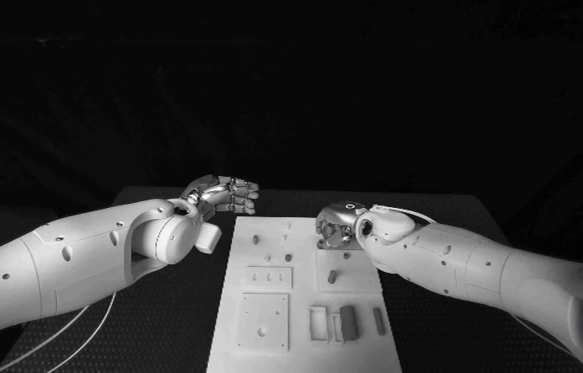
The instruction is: Assemble the parts on the task board
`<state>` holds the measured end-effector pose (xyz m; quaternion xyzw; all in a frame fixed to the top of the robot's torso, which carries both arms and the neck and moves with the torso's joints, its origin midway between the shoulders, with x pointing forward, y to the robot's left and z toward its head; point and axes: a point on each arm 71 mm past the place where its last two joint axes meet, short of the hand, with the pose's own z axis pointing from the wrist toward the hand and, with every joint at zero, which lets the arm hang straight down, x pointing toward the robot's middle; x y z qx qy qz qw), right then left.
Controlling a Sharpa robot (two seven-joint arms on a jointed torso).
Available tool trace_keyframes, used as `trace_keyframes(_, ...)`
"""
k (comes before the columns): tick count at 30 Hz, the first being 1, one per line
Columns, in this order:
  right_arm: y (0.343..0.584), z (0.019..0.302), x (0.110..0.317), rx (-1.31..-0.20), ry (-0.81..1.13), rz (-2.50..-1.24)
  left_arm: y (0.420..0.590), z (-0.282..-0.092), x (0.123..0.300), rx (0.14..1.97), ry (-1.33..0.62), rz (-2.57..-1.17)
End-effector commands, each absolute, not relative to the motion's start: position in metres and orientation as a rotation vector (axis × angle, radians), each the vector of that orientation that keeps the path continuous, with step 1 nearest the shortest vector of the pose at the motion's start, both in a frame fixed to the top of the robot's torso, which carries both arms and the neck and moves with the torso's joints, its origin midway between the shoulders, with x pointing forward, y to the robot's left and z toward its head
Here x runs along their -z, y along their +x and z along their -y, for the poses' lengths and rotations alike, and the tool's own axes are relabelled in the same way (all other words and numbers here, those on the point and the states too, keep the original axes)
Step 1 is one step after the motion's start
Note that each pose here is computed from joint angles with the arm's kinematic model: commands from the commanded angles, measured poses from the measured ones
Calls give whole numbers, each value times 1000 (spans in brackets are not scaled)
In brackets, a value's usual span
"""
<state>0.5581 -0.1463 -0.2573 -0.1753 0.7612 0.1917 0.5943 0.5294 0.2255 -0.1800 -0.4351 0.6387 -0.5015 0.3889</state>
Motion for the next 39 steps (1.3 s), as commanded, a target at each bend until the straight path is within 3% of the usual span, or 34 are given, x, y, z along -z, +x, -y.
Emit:
trace_keyframes(1,559,146,258,-423,-420,-1766,529,-222,178,1303,-1084,-1628)
trace_keyframes(39,558,146,261,-417,-447,-1791,531,-220,179,1305,-1083,-1636)
